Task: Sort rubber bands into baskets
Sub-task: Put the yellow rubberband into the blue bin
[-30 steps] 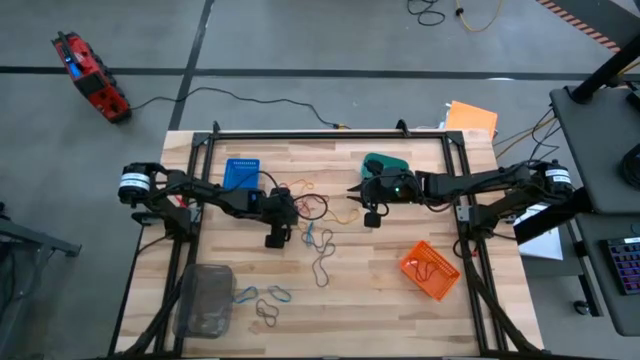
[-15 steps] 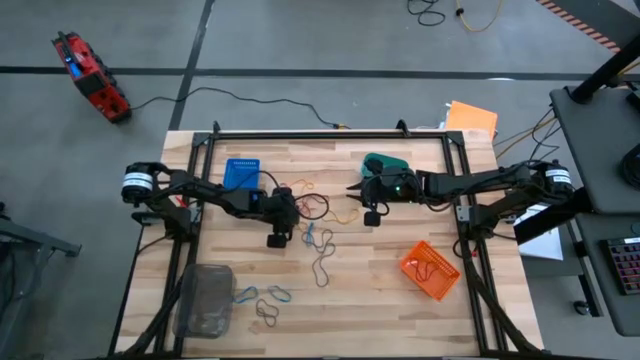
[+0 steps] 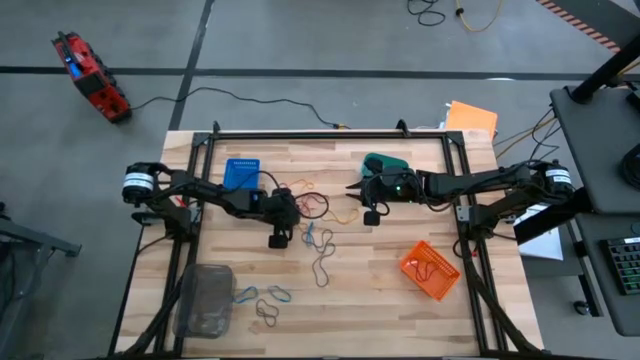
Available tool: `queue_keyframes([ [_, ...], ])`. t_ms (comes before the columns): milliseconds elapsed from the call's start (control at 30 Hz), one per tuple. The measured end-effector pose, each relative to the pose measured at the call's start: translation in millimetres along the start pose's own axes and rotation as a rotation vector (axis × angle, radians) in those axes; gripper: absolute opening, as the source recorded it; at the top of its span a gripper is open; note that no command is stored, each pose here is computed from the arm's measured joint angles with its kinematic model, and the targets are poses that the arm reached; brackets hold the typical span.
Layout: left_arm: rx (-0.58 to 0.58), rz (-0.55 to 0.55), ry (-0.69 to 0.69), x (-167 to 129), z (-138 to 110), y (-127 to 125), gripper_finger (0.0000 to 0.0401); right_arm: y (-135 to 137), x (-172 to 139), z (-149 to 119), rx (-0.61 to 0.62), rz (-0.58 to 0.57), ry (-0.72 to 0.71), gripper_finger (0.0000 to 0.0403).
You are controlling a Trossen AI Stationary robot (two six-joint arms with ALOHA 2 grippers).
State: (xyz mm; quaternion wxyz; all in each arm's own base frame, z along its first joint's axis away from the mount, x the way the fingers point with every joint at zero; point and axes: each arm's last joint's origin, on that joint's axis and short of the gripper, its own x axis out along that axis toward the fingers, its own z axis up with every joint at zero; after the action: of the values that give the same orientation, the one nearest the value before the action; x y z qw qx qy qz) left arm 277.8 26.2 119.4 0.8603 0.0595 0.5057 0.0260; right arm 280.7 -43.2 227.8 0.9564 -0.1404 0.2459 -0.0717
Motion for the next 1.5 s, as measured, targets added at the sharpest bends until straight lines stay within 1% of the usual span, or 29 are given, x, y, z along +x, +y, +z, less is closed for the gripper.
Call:
queue_keyframes([
  [133,-0.014,-0.010,-0.011,-10.1,1.3,0.0,0.0000,0.0,-0.1,0.1,0.000,0.000,0.000,0.0072],
  [333,-0.051,-0.007,-0.118,-36.6,11.5,2.8,0.0000,0.0,-0.1,0.0,0.000,0.000,0.001,0.0072],
  [467,-0.082,0.000,-0.204,-59.2,17.2,5.0,0.0000,0.0,-0.1,0.0,0.000,0.000,0.001,0.0072],
  [600,-0.121,0.042,-0.267,-84.0,17.9,7.7,0.0000,0.0,-0.1,0.0,0.000,0.000,0.001,0.0072],
  [667,-0.149,0.083,-0.305,-98.1,17.6,9.7,0.0000,0.0,-0.1,-0.1,0.001,0.000,0.001,0.0072],
  [767,-0.213,0.201,-0.325,-117.8,12.2,13.7,0.0000,0.0,-0.1,-0.1,0.004,0.001,0.002,0.0072],
  [900,-0.307,0.405,-0.300,-140.5,-1.9,19.7,0.0000,0.0,-0.1,-0.2,0.005,0.001,0.002,0.0072],
  [1033,-0.394,0.540,-0.265,-156.9,-17.4,25.9,0.0000,0.0,-0.1,-0.2,0.006,0.001,0.002,0.0072],
  [1267,-0.542,0.686,-0.186,-171.4,-40.9,39.5,0.0000,0.0,-0.1,-0.1,0.008,0.001,0.002,0.0072],
  [1500,-0.613,0.743,-0.147,-173.4,-48.8,51.3,0.0000,0.0,-0.1,-0.1,0.008,0.001,0.002,0.0072],
])
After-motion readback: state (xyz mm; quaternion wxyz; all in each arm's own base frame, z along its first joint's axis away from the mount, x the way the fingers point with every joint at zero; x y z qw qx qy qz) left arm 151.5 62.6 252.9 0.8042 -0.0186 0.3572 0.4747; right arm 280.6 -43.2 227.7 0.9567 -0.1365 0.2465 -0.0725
